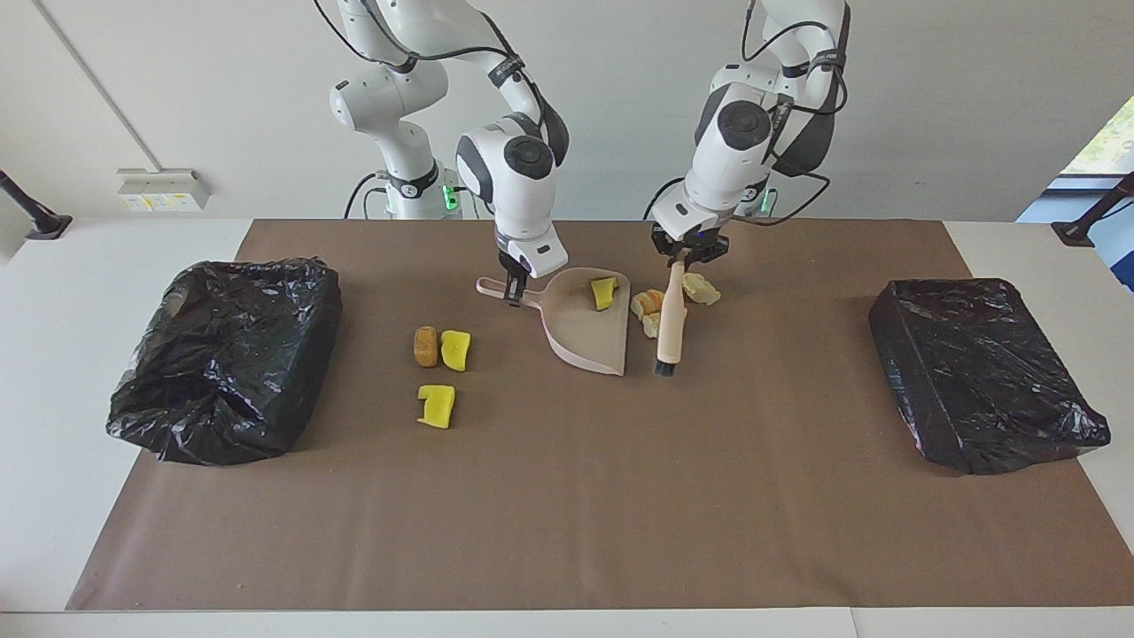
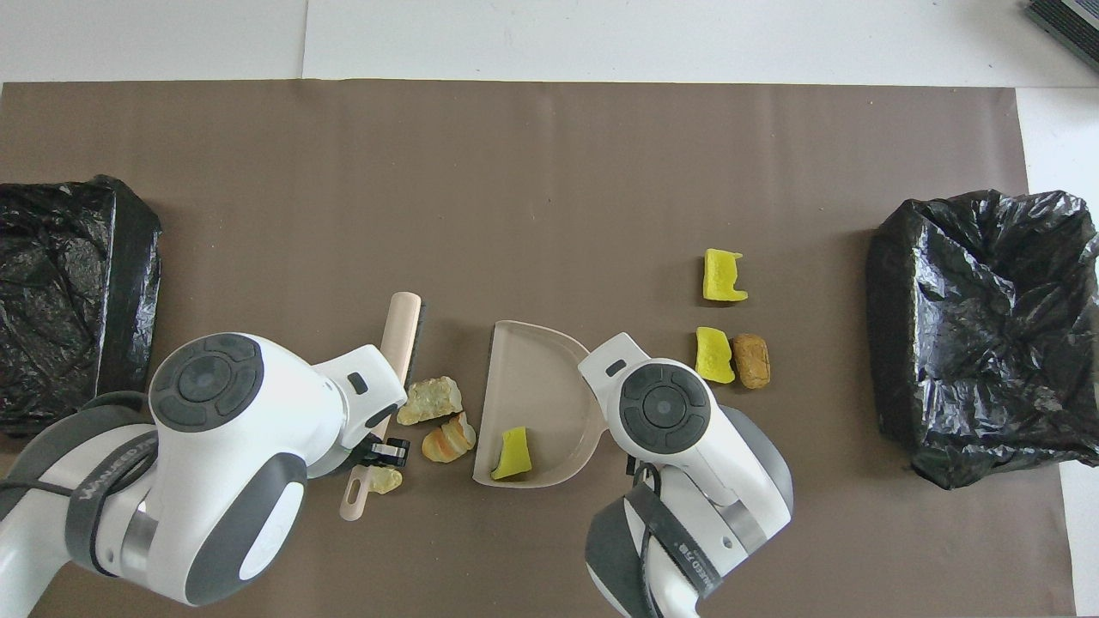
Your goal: Sweep and dump trash in bin
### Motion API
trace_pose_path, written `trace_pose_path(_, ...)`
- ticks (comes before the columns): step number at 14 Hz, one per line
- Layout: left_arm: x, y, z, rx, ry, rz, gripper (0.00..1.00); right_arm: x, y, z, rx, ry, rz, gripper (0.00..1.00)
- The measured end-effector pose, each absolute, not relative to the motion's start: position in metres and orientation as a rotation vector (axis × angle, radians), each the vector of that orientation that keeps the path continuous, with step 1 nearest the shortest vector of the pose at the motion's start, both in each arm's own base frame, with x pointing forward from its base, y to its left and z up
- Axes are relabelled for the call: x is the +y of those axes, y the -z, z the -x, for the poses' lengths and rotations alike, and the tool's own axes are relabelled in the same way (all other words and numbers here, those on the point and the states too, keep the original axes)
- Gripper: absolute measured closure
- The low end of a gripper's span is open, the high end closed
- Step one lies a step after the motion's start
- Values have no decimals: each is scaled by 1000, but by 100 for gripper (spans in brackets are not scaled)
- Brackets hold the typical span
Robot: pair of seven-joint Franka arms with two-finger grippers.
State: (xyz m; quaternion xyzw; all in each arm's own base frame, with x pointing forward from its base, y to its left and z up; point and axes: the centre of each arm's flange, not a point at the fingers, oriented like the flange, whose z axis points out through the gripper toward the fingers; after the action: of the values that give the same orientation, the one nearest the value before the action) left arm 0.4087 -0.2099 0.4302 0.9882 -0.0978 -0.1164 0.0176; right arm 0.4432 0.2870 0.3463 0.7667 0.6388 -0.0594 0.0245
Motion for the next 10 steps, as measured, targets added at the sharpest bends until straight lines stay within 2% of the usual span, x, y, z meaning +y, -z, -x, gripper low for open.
trace_pose_path(6,-146,-416,-409,21,438,-3151,74,287,-346,-443,1977,184,-2371,69)
trace_pose_path(10,-107,-404,-393,377,449,-3151,74,287,-346,-443,1977,185,-2371,69)
